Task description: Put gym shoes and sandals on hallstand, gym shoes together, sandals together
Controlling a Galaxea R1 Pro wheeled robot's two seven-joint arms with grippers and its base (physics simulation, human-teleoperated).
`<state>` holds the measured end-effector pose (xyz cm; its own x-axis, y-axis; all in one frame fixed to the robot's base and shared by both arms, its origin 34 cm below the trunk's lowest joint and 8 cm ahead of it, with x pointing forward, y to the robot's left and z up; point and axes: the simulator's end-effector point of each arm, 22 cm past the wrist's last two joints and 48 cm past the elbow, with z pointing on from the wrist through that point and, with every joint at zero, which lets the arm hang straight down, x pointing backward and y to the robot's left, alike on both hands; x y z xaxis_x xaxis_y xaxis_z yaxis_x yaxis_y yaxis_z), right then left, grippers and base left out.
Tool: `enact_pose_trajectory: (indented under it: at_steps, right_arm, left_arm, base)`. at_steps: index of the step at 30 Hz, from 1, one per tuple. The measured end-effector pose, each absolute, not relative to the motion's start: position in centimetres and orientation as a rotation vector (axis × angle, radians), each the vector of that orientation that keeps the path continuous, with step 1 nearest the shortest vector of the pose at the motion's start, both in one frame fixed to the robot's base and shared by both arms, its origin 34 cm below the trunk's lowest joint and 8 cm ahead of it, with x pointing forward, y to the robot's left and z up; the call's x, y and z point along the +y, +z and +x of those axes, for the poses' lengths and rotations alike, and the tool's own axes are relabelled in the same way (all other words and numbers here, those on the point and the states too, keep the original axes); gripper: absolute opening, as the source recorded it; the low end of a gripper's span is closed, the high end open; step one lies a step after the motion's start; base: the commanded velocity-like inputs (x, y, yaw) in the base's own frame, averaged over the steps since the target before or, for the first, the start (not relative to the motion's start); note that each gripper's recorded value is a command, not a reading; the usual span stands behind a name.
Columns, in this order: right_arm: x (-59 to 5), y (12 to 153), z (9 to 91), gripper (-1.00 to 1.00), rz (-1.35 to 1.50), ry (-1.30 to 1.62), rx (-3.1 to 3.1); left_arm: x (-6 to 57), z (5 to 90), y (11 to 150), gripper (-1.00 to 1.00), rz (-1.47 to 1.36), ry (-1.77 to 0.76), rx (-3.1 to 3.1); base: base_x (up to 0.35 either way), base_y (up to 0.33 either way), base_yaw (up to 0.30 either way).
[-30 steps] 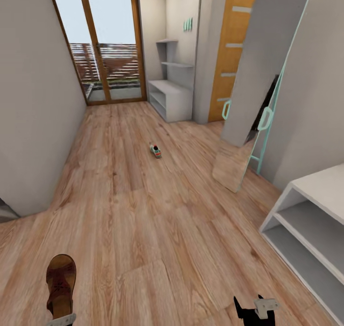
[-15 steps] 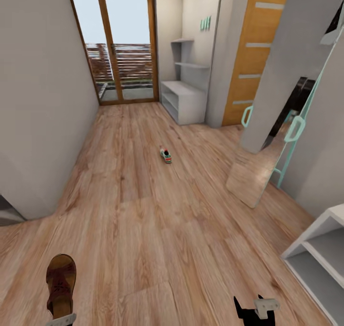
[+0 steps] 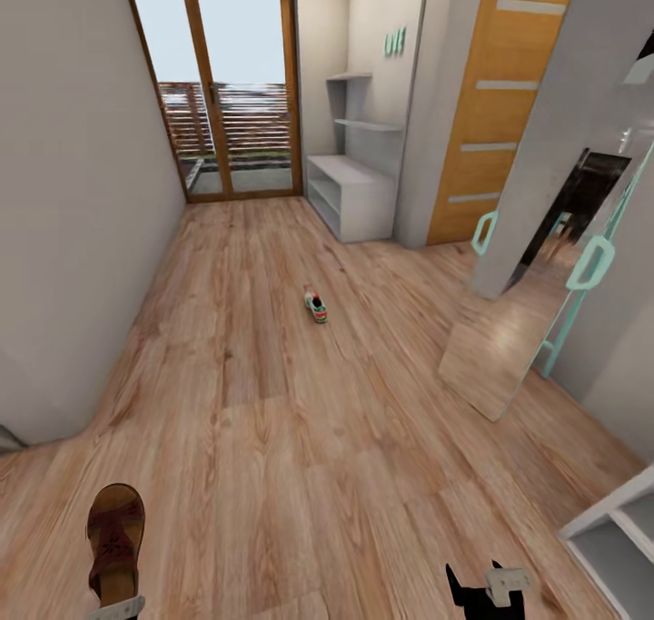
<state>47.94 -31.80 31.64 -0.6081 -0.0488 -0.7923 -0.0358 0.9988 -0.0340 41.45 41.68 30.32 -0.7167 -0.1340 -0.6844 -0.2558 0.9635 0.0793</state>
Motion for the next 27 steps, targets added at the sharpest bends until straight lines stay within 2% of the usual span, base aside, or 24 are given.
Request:
enact_pose_trajectory:
  at_steps: [14,27]
  right_arm:
    - [-31.76,31.67,47.97,1.0,-0.059,-0.017,2.223]
    - [-31.69,31.65,47.95,1.0,-0.058,-0.016,2.224]
  left_arm:
    - [41.66,41.41,30.3,-1.0,-0.272,0.217,2.378]
    - [41.67,41.44,30.31,-1.0,-0.271,0.217,2.377]
  base:
    - [0.337,0.0,0.009]
    - [0.337,0.0,0.248]
